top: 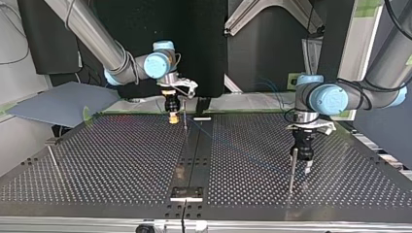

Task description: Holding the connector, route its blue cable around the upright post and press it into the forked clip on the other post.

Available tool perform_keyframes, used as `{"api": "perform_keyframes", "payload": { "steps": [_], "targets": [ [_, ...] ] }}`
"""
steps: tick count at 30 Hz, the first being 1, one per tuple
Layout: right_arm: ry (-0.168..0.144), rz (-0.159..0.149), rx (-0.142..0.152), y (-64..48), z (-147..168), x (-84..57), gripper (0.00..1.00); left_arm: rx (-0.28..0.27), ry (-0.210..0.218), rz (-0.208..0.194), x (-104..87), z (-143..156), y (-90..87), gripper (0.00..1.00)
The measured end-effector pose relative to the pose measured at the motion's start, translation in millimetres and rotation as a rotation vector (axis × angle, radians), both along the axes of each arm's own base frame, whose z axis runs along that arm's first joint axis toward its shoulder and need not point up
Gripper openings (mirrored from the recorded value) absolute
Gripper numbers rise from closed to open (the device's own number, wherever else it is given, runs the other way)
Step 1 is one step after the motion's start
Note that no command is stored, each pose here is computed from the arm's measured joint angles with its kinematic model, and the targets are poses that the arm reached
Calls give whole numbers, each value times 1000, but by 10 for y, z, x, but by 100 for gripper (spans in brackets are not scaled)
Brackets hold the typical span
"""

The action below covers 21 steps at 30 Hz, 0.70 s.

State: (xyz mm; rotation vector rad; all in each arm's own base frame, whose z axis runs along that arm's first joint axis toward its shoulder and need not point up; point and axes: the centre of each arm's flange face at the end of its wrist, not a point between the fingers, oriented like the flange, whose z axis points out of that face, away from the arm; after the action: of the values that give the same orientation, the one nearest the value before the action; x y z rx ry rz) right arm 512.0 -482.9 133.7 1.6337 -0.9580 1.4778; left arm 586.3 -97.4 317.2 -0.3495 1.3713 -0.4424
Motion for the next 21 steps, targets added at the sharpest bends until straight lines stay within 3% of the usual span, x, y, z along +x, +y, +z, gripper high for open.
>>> {"api": "perform_keyframes", "payload": {
  "steps": [3,7,13,21],
  "targets": [
    [7,-18,10,26,-99,-90,0,0,-1,0,0,2,1,98],
    [-1,-78,19,-35,-227,-314,0,0,0,1,0,0,1,98],
    [-20,-142,29,-77,-396,-582,0,0,0,0,-1,0,-3,98],
    [-37,-183,46,-29,-651,-874,0,0,0,0,-2,2,-3,98]
  ]
}}
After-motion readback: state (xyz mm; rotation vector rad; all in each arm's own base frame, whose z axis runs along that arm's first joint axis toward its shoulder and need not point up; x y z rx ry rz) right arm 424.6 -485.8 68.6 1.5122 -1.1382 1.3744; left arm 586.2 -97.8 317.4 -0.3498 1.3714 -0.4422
